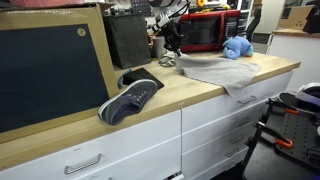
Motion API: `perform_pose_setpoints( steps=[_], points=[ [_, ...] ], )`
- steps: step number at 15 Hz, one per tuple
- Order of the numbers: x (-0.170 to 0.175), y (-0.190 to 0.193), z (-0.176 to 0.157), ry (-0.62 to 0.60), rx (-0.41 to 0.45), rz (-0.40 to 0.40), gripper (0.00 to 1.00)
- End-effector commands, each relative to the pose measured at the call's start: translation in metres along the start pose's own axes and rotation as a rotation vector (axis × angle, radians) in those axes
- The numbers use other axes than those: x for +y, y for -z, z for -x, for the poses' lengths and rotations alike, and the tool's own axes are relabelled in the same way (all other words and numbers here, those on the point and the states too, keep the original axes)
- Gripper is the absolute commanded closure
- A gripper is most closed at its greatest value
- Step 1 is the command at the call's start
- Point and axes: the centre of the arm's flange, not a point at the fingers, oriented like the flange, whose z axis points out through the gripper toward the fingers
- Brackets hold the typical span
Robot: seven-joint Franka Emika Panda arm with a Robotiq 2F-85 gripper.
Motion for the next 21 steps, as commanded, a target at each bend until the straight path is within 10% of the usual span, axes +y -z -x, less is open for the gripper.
perform_pose_setpoints(
  steps=[1, 9, 10, 21],
  points=[
    [0.001, 0.021, 0.014, 0.004, -0.078, -0.077, 0.99],
    [-0.030, 0.043, 0.037, -0.041, -0.053, -0.330, 0.99],
    [-0.033, 0.045, 0.039, -0.047, -0.044, -0.366, 0.72],
    [-0.024, 0.086, -0.036, -0.125, 0.020, -0.606, 0.00]
  ],
)
